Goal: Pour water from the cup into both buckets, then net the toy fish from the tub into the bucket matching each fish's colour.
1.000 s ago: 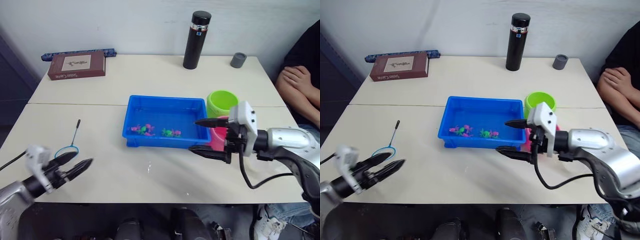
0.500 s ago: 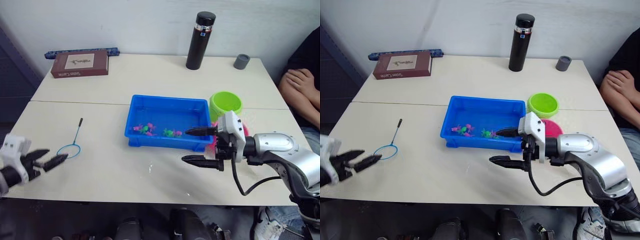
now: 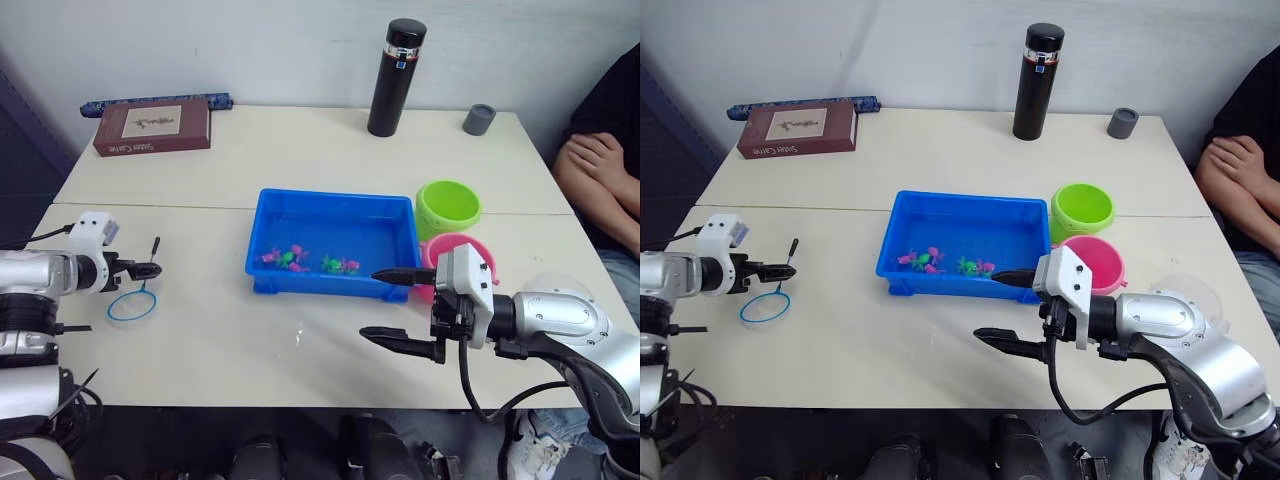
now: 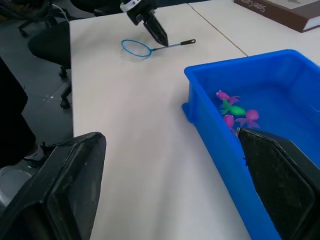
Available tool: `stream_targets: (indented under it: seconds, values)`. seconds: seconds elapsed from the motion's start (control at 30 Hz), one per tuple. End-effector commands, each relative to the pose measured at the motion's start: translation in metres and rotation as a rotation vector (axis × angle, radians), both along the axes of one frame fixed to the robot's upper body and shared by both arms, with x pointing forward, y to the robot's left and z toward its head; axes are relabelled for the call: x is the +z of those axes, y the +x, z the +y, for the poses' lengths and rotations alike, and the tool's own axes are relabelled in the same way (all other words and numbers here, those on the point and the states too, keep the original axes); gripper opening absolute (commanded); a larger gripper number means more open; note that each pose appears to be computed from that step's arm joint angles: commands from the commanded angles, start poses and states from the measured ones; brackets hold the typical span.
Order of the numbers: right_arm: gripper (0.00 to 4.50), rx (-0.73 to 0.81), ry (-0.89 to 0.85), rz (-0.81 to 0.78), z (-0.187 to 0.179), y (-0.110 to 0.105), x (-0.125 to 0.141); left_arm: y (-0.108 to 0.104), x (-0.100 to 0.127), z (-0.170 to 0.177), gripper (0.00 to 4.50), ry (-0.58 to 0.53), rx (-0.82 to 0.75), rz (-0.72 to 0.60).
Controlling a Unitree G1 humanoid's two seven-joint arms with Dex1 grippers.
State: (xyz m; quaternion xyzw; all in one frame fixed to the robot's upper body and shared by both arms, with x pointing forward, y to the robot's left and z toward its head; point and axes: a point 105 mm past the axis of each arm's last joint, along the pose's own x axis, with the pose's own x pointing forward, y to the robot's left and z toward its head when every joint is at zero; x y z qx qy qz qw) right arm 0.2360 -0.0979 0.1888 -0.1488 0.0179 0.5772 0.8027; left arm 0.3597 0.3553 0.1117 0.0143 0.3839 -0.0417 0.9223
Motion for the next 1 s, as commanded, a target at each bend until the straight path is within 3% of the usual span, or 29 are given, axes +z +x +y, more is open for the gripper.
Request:
stream_targets:
  seconds: [0.03,0.13,0.23,0.4,0.5,0.57,0.67,0.77,0.87,0.93,1.0]
  values:
    - [4.45,-0.001,0.007,-0.073,0.001,-0.003,0.014,0.006,0.0,0.004,4.5,0.026,0.017,-0.005]
    - [4.45,-0.007,0.008,-0.083,0.002,-0.004,0.016,0.011,-0.011,-0.003,4.5,0.012,0.004,0.011]
    - [4.5,-0.02,0.016,-0.087,0.002,-0.005,0.017,0.013,-0.017,-0.006,3.68,0.005,0.01,0.014]
    - [4.5,-0.036,0.013,-0.089,-0.001,-0.006,0.018,0.013,-0.02,-0.005,1.42,0.0,0.014,0.015]
    - [4.5,-0.041,0.008,-0.09,-0.004,-0.005,0.02,0.02,-0.007,-0.004,0.1,0.027,-0.013,-0.046]
    - [4.5,-0.038,-0.01,-0.088,-0.009,-0.004,0.022,0.042,0.041,-0.028,0.03,-0.003,-0.161,-0.215]
    - [4.5,-0.032,-0.036,-0.087,-0.016,-0.004,0.025,0.048,0.085,-0.071,0.03,-0.023,-0.437,-0.348]
    - [4.5,-0.012,-0.075,-0.095,-0.022,-0.003,0.031,0.02,0.121,-0.131,0.03,-0.125,-0.837,-0.419]
    - [4.5,-0.003,-0.079,-0.114,-0.025,0.001,0.047,-0.028,0.135,-0.183,0.03,-0.088,-1.258,-0.387]
    - [4.5,0.002,-0.083,-0.116,-0.024,0.005,0.056,-0.043,0.134,-0.202,0.03,-0.042,-1.412,-0.369]
    - [4.5,0.023,-0.102,-0.11,-0.021,0.006,0.059,-0.047,0.133,-0.214,0.03,-0.023,-1.464,-0.368]
